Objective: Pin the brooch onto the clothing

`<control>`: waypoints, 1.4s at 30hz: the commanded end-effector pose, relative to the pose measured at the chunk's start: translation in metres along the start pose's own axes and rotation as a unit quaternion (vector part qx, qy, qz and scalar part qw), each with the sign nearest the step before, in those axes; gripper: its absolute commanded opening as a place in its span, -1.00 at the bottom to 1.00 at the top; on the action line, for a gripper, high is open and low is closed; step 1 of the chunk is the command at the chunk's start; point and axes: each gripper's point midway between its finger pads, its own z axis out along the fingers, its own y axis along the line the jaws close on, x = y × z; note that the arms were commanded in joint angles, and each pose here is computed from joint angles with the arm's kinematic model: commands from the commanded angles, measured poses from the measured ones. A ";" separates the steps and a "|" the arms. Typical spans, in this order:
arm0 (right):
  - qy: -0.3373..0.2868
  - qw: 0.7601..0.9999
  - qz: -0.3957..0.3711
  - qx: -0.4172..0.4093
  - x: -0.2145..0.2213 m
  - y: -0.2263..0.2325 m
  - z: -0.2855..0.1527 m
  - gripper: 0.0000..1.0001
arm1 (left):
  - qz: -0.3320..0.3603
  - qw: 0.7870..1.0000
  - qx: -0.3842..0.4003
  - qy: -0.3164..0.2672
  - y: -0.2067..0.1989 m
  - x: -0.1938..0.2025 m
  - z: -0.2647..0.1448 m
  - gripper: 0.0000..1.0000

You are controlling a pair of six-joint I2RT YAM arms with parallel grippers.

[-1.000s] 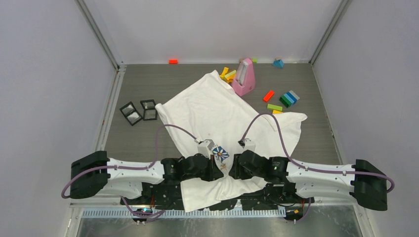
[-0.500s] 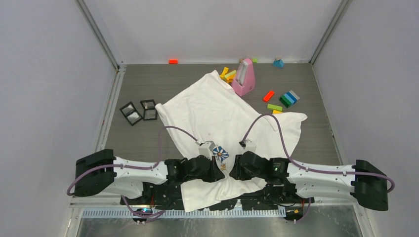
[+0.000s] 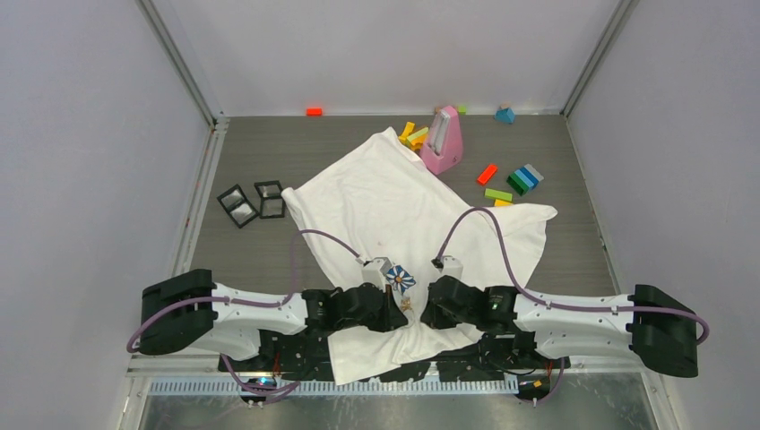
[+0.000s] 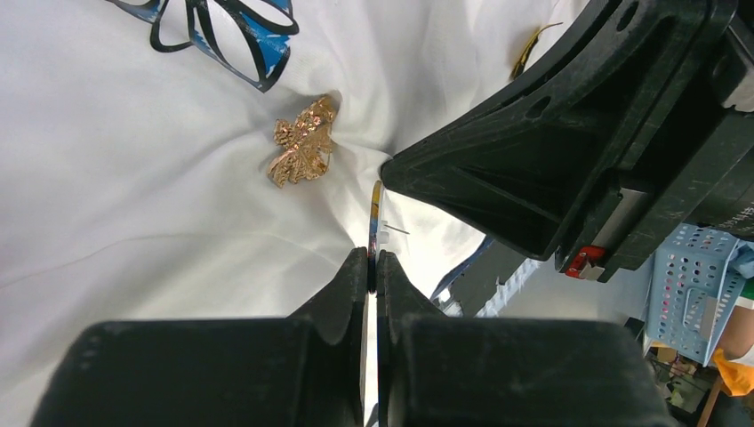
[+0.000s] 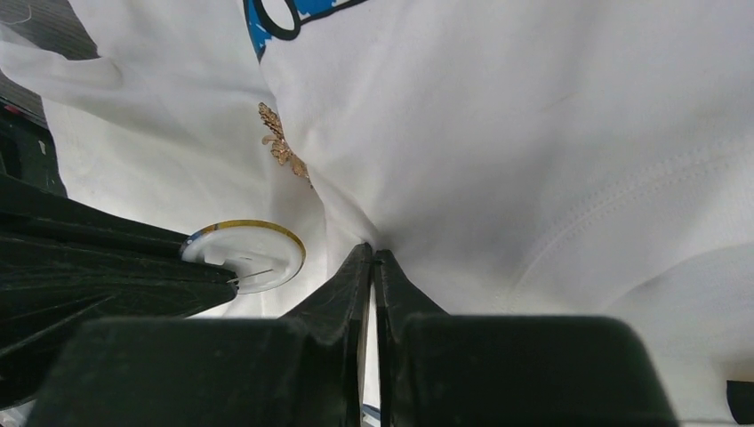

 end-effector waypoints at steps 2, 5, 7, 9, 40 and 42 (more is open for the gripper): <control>-0.032 0.999 0.007 0.008 -0.017 0.008 -0.002 -0.94 | -0.007 1.000 0.017 -0.022 -0.012 -0.009 0.002 -1.00; -0.047 0.998 0.007 0.029 -0.023 0.000 -0.005 -0.99 | -0.007 1.000 0.017 -0.022 -0.012 -0.009 0.003 -1.00; -0.061 0.998 0.010 0.020 -0.029 0.003 -0.009 -0.99 | -0.005 1.000 0.017 -0.021 -0.013 -0.009 0.004 -1.00; -0.079 0.997 0.018 -0.005 -0.036 0.011 -0.017 -0.99 | -0.004 1.000 0.017 -0.021 -0.014 -0.009 0.005 -1.00; -0.041 0.990 -0.016 -0.132 -0.023 0.053 -0.030 -0.99 | -0.009 1.000 0.010 -0.013 -0.016 -0.006 0.020 -1.00; -0.036 0.990 -0.018 -0.132 -0.021 0.054 -0.029 -0.99 | -0.008 1.000 0.011 -0.013 -0.017 -0.005 0.020 -1.00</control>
